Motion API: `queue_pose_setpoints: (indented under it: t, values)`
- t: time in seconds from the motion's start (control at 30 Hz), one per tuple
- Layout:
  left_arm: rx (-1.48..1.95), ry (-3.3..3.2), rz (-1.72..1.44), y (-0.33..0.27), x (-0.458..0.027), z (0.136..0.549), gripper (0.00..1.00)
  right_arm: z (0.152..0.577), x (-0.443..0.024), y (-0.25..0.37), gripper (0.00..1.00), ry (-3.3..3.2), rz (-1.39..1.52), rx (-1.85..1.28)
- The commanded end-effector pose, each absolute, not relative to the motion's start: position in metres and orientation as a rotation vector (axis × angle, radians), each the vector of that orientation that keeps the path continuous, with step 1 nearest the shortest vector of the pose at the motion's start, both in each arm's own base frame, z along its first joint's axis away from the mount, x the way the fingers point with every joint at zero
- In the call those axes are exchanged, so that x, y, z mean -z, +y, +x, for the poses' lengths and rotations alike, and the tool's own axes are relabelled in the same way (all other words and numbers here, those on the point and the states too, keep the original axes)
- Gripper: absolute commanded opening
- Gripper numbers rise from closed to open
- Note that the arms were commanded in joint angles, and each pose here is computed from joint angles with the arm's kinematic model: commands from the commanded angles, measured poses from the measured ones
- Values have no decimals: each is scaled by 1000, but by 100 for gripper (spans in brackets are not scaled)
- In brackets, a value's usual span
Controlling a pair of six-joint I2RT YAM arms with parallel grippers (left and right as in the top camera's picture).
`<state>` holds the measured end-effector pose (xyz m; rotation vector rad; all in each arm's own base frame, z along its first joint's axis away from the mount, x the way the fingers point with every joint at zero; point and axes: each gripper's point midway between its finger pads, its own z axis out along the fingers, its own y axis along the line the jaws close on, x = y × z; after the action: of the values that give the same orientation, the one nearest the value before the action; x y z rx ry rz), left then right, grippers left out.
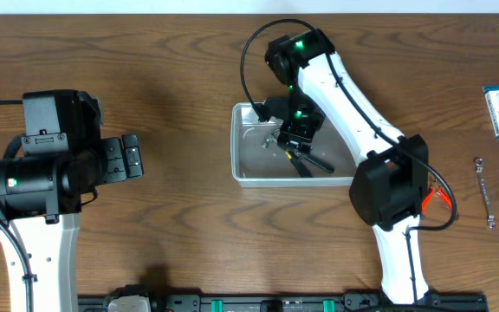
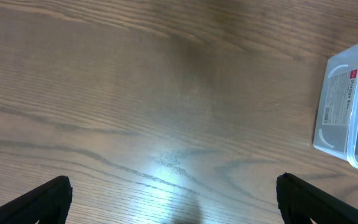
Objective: Pack container
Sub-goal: 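Lower the screwdriver into the container and open the right gripper, then raise the right gripper and move it right over the red pliers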
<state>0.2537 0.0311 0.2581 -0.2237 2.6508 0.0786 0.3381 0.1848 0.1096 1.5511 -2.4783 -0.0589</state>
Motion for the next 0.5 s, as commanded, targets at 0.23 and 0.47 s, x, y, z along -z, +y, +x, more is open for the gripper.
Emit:
queue_pose_setpoints:
  t: [0.23,0.47]
  values:
    - [-88,2653,-246,34,-258,254,98,416,-197,127,99,-3258,866,-353]
    - [-87,2653,-246,34,-258,254,98,390,-241,34,99,-3330,443,-343]
